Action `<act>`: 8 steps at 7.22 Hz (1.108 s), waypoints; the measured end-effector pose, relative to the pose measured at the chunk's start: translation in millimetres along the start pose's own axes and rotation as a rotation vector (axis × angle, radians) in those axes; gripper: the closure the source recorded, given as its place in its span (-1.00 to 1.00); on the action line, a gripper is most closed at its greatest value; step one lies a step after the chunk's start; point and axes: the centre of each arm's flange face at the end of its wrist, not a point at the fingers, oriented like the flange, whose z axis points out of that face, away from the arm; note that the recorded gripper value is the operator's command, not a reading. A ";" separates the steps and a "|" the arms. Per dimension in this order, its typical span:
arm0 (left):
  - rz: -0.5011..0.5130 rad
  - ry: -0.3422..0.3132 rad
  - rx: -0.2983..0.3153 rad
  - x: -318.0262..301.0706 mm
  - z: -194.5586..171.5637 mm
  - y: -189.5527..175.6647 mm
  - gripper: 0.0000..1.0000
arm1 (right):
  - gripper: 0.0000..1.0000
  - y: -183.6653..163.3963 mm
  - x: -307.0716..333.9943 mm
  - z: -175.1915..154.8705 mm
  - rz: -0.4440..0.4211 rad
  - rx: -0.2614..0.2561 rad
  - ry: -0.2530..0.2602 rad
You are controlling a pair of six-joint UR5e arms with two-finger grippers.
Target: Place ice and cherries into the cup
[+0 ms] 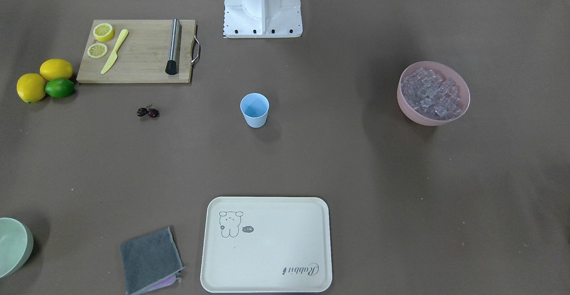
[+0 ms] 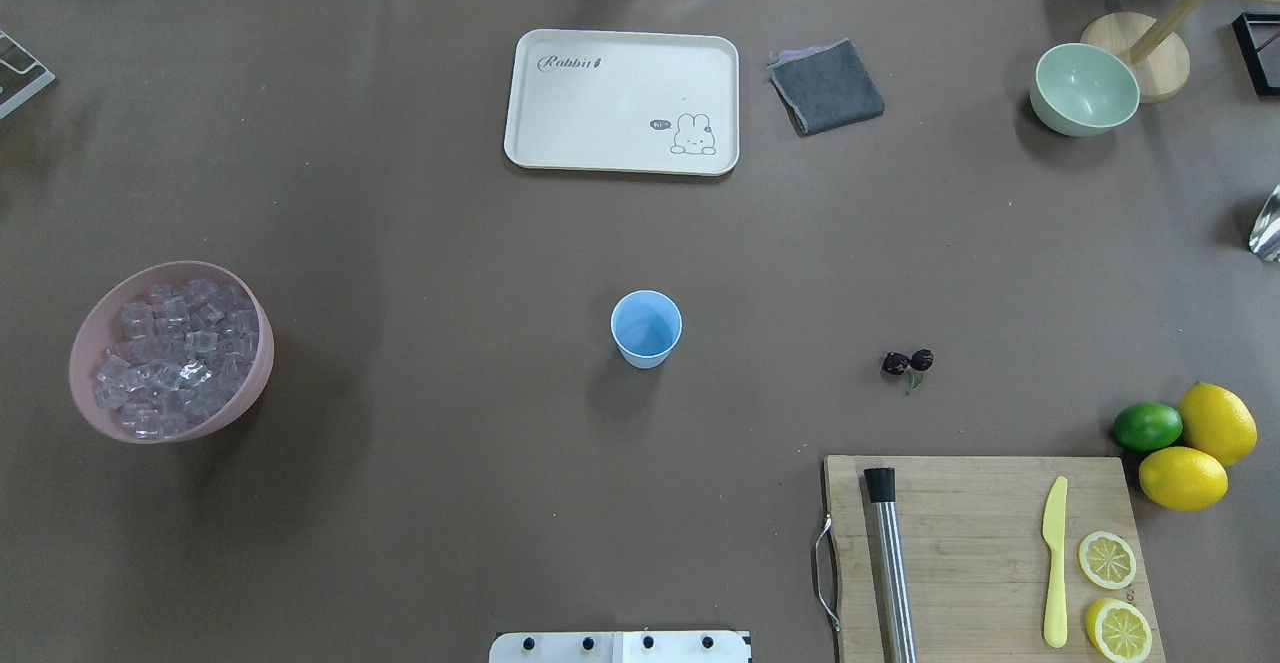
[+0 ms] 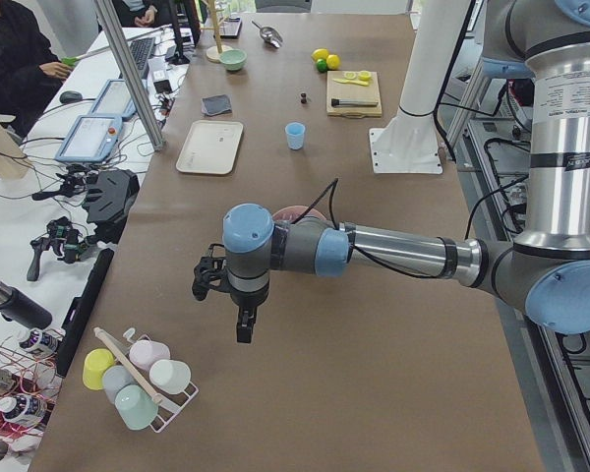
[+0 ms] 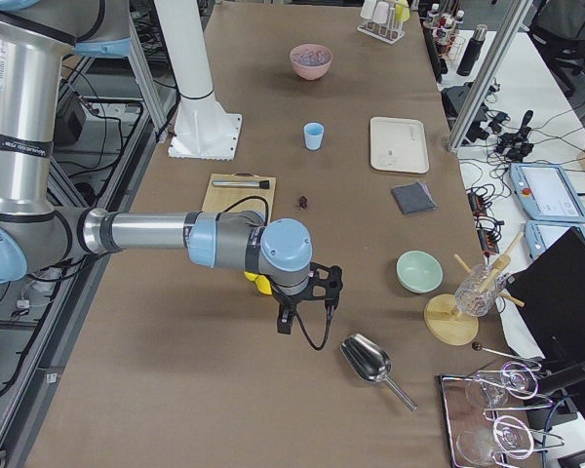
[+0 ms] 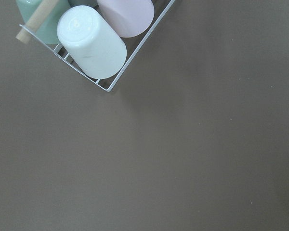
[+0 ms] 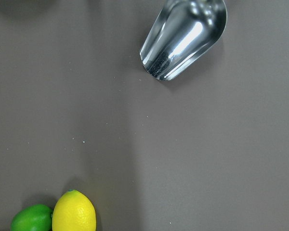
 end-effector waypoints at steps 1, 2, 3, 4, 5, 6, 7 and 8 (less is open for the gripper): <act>-0.002 0.000 -0.002 -0.8 0.9 0.1 -0.95 | -1.00 0.0 0.0 -0.1 -0.002 0.000 0.000; -0.003 0.000 -0.002 -1.2 1.4 0.2 -0.95 | -1.00 0.0 0.0 -0.2 -0.007 0.001 0.000; -0.003 0.000 -0.003 -1.5 1.7 0.1 -0.95 | -1.00 -0.3 -0.1 -0.3 -0.018 0.007 0.001; -0.003 0.000 -0.003 -1.7 1.9 -0.1 -0.95 | -1.00 -1.0 -0.8 -1.0 -0.034 0.018 0.003; -0.003 0.000 -0.003 -1.8 2.1 -0.3 -0.95 | -1.00 -1.4 -1.4 -1.4 -0.040 0.024 0.003; -0.004 0.000 -0.004 -2.0 2.3 -0.3 -0.95 | -1.00 -1.6 -1.8 -1.6 -0.038 0.026 0.002; -0.005 0.000 -0.005 -2.2 2.6 -0.2 -0.95 | -1.00 -1.8 -2.1 -1.8 -0.036 0.027 0.000; -0.006 0.000 -0.005 -2.4 2.8 -0.2 -0.95 | -1.00 -2.0 -2.4 -1.9 -0.034 0.027 -0.001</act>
